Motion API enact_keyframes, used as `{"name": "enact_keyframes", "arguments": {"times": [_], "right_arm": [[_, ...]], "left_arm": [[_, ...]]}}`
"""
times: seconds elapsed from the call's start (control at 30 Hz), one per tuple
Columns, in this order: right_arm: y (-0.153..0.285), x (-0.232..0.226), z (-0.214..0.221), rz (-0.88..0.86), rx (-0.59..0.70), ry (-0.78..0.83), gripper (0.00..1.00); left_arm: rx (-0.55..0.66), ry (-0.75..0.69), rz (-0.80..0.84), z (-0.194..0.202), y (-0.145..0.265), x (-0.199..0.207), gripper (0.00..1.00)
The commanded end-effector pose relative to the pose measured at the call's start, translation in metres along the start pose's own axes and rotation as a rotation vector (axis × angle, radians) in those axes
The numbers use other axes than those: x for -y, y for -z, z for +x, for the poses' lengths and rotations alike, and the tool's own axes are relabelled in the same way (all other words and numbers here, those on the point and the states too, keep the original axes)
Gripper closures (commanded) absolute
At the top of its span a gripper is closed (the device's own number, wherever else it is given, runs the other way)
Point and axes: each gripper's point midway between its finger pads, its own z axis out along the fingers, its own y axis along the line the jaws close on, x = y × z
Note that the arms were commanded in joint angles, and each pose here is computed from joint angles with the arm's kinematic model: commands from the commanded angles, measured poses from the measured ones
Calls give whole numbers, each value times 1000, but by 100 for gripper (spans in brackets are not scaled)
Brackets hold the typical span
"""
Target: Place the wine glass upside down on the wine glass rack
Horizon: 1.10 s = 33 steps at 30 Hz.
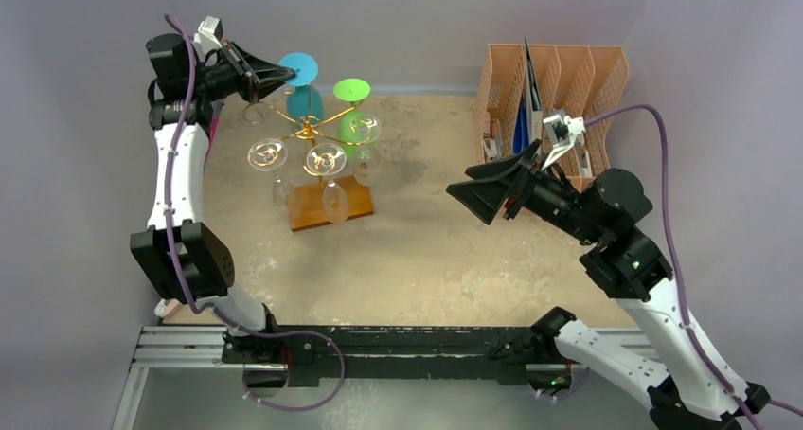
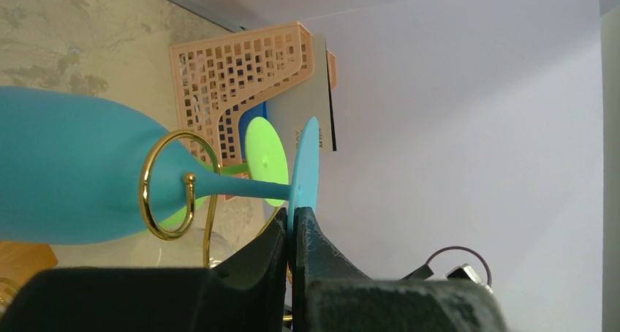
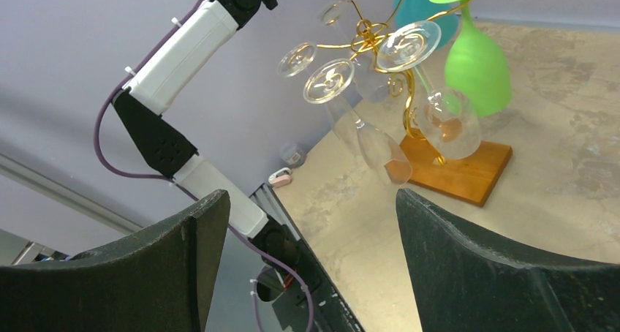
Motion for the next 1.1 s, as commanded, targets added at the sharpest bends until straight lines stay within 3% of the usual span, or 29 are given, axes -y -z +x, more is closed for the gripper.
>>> {"name": "enact_keyframes", "arguments": {"times": [0.0, 0.63, 1.07], "right_arm": [[12, -17, -21, -25, 62, 62, 15], [11, -14, -21, -12, 57, 66, 15], [11, -15, -23, -14, 66, 70, 15]], "left_arm": [[69, -90, 0, -16, 2, 12, 100], [149, -94, -42, -32, 15, 4, 100], [149, -152, -83, -41, 27, -17, 91]]}}
